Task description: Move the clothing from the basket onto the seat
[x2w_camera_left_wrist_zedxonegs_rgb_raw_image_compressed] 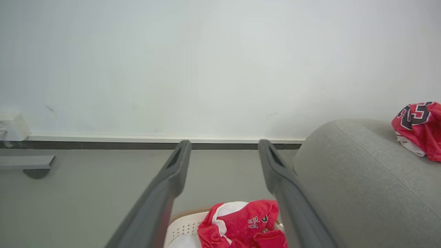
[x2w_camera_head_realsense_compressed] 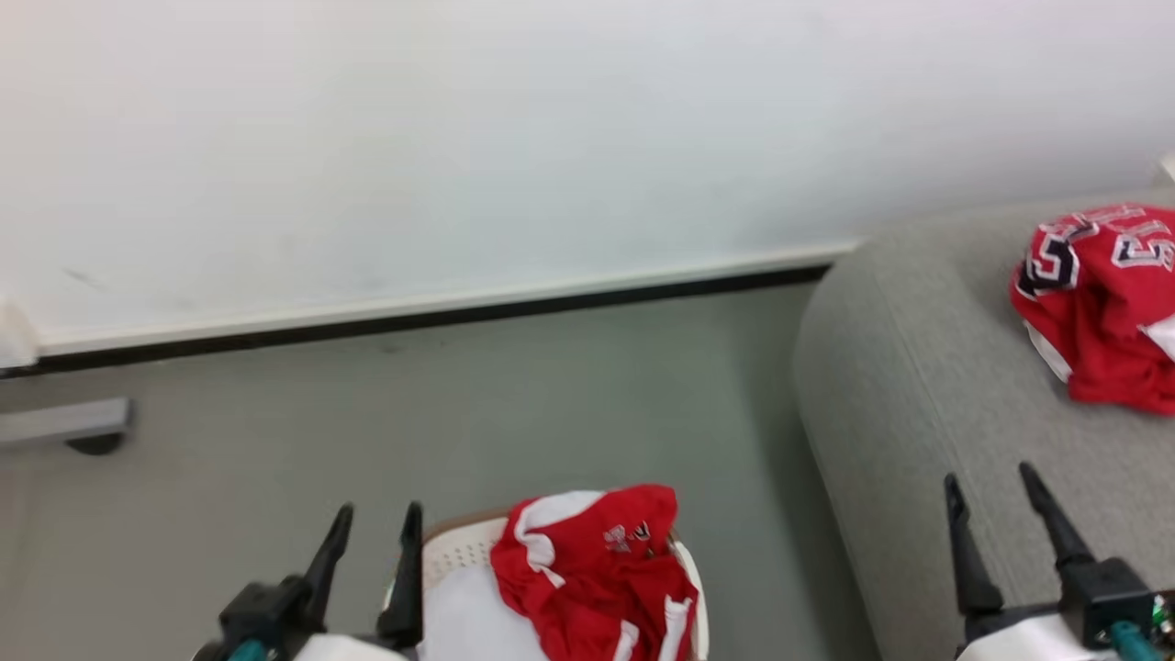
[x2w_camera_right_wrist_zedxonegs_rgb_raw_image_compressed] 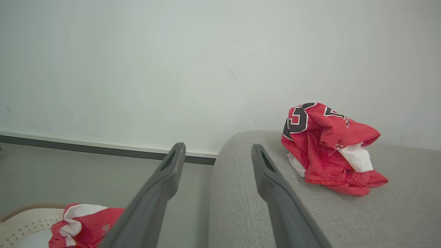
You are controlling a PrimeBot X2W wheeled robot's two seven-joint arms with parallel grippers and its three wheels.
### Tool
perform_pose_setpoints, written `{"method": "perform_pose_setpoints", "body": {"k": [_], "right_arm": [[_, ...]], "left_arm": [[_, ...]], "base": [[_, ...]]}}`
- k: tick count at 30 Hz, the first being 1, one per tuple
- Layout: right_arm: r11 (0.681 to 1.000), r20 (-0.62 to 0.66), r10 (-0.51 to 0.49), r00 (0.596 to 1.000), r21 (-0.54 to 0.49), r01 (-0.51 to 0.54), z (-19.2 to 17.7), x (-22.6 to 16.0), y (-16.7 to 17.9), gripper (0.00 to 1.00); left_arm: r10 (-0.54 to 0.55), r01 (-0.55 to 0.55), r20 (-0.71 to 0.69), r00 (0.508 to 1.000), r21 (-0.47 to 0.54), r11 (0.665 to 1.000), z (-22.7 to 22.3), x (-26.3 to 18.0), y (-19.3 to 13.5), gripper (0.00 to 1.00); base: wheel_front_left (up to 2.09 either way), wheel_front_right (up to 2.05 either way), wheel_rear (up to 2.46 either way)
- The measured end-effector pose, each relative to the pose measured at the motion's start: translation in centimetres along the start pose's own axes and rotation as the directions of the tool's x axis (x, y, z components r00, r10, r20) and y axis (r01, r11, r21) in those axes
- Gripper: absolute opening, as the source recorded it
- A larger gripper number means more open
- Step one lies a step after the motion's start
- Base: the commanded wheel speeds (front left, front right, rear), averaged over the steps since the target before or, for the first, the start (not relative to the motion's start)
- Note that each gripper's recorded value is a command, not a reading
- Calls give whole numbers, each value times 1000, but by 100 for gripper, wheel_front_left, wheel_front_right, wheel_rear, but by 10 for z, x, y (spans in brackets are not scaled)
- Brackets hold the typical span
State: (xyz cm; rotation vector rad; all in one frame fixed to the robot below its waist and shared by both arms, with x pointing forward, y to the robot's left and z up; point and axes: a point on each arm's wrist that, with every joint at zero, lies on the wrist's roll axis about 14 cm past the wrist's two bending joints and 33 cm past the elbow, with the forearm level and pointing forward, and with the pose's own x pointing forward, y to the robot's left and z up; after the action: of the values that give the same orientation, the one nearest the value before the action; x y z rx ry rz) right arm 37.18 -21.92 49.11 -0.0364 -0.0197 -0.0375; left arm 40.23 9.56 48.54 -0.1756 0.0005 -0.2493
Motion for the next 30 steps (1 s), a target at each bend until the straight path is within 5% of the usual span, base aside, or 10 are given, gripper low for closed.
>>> {"method": "perform_pose_setpoints", "body": {"k": [12,30], "right_arm": [[994,18,98,995,47,-99,4,-5,36,100],[994,-16,89,996,58,-88,-7,-5,34,100]], "left_arm": [[134,-135,29,991,14,991,10,-47,41,100],[103,-103,12,995,12,995,5,-38,34,100]], "base": [[0,0,0],[0,0,0]]}}
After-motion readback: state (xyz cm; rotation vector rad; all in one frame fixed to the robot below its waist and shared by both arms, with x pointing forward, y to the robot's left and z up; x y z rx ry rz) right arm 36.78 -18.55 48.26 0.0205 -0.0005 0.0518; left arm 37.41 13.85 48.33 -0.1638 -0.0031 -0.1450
